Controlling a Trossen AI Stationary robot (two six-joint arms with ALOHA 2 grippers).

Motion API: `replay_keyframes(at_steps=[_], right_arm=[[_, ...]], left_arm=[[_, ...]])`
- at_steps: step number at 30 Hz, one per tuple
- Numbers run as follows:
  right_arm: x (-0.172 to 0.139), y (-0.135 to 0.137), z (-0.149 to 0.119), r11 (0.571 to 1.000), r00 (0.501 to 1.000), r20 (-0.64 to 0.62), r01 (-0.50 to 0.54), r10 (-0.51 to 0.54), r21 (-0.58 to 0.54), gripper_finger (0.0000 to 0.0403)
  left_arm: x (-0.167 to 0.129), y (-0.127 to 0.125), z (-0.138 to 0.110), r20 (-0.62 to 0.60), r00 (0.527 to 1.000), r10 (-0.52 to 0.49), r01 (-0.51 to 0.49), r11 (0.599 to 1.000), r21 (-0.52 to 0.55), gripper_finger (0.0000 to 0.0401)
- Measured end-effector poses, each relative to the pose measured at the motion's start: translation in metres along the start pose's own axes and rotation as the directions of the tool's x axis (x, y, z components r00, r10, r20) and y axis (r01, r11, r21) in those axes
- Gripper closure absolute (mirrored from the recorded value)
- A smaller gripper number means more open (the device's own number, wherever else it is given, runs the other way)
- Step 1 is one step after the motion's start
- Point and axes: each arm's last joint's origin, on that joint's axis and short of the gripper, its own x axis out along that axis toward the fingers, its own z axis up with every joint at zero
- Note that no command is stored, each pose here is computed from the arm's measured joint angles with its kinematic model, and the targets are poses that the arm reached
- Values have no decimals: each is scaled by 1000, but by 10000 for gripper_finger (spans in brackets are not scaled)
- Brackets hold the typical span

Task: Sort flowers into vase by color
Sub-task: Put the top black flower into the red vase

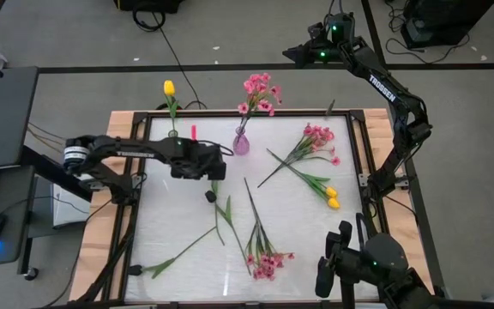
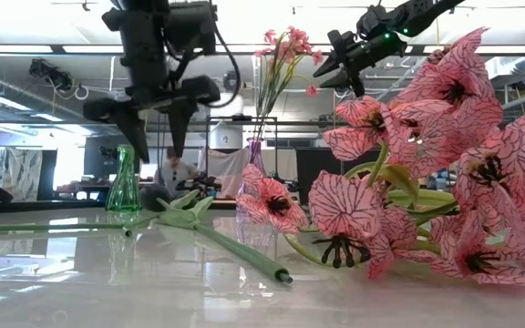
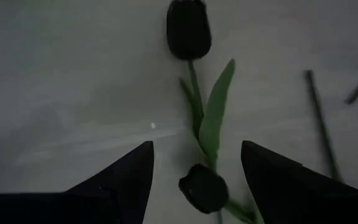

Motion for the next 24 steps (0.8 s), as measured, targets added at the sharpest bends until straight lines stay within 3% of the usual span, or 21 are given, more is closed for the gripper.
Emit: replay_keyframes(at_steps=[16,24], right_arm=[[0,0,0,1000,1000,0,0,0,0,207],[0,0,0,1000,1000,0,0,0,0,207]], left_arm=[[47,-16,1,-13,999,48,-48,999,-9,154],[56,-17,1,-22,997,68,-68,998,-10,154]])
